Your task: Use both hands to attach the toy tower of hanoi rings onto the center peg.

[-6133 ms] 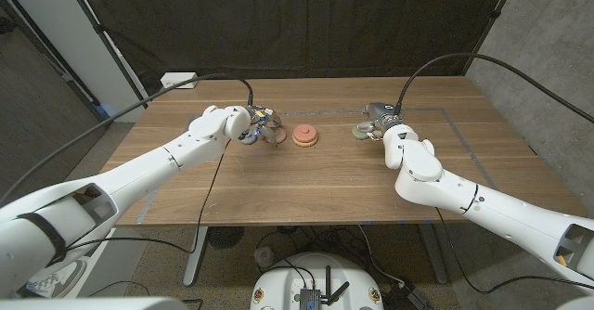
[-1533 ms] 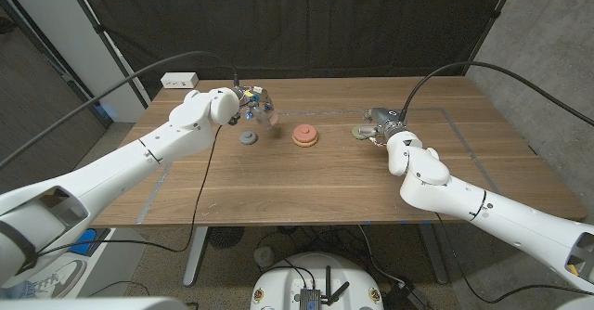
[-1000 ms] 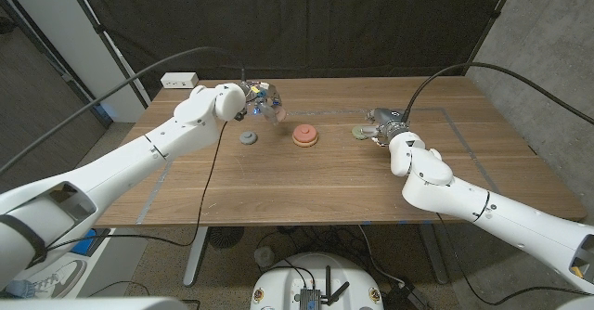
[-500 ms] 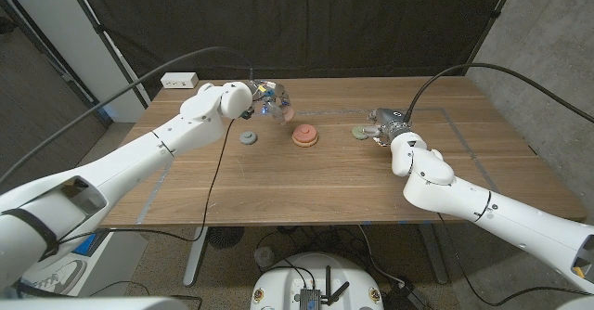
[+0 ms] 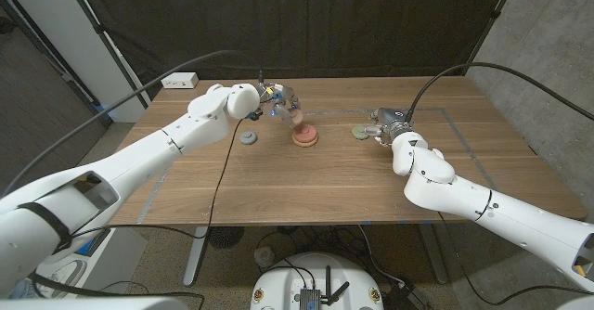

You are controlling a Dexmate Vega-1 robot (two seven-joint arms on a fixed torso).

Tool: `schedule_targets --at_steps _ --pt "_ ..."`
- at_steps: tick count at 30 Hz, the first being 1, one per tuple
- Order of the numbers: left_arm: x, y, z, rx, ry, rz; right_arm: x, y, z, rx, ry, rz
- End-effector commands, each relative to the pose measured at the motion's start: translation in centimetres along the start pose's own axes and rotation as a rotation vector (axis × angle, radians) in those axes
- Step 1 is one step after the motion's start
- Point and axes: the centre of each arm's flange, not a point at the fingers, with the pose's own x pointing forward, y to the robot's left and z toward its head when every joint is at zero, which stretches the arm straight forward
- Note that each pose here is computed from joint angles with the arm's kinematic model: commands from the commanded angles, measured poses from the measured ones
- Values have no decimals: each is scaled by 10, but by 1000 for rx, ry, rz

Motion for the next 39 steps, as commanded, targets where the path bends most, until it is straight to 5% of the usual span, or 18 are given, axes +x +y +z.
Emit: schedule_targets --at_steps 1,39 --pt "12 -4 12 0 -67 -21 1 -1 -4 1 12 -2" --pt "44 -23 28 21 -80 -96 7 -1 -9 18 22 -1"
